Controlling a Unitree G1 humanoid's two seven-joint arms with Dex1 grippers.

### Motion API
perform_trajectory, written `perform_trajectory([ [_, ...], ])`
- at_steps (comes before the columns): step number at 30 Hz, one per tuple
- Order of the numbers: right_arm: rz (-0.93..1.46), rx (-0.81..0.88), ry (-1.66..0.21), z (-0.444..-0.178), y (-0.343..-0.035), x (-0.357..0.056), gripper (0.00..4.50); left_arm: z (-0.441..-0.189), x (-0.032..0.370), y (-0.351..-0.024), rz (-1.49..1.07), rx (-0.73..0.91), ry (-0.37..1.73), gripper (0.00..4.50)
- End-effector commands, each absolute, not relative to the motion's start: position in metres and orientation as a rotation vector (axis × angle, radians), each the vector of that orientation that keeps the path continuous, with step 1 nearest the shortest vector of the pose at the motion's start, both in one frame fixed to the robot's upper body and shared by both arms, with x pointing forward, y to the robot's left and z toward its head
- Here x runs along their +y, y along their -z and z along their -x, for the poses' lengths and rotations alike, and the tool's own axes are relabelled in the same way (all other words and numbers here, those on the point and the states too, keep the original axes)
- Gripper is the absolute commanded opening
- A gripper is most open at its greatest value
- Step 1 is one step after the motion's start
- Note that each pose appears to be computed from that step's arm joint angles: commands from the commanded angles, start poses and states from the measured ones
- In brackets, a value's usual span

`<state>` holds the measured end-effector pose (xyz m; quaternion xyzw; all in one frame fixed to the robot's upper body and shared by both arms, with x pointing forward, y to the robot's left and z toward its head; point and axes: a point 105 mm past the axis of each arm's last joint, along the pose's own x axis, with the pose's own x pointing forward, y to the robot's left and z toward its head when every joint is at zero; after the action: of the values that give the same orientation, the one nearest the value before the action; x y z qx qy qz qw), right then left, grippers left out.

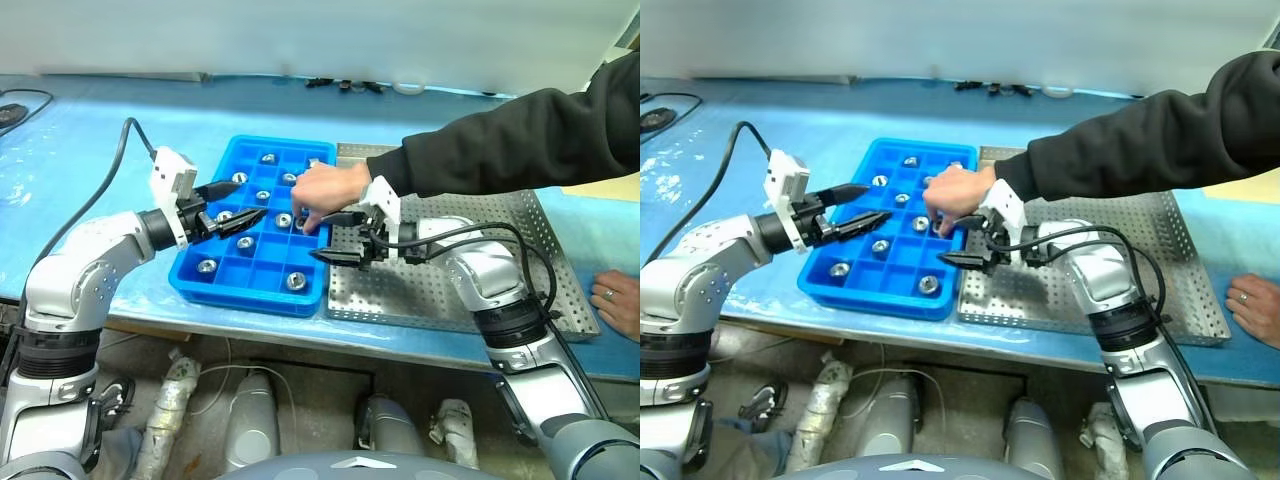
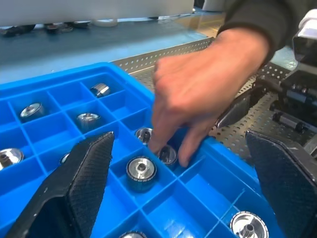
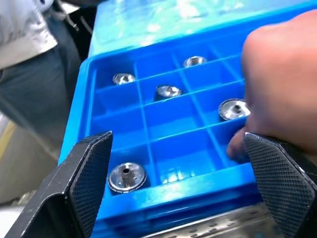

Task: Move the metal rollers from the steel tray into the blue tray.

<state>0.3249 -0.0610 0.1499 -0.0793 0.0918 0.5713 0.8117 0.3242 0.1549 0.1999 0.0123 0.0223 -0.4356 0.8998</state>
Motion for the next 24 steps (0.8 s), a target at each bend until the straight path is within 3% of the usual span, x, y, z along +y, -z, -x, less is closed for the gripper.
perform_trajectory([
  [1, 0.157, 0.12, -1.134, -0.327, -0.17, -0.079, 4.48, -0.328, 0.149, -0.21, -0.049, -0.006, 0.929, 4.5],
  [11, 0.121, 0.144, -0.909, -0.325, -0.157, -0.119, 4.48, -0.348, 0.128, -0.213, -0.05, -0.032, 1.016, 4.5],
  [24, 0.072, 0.131, -0.835, -0.313, -0.15, -0.119, 4.48, -0.362, 0.113, -0.221, -0.065, -0.064, 1.091, 4.5],
])
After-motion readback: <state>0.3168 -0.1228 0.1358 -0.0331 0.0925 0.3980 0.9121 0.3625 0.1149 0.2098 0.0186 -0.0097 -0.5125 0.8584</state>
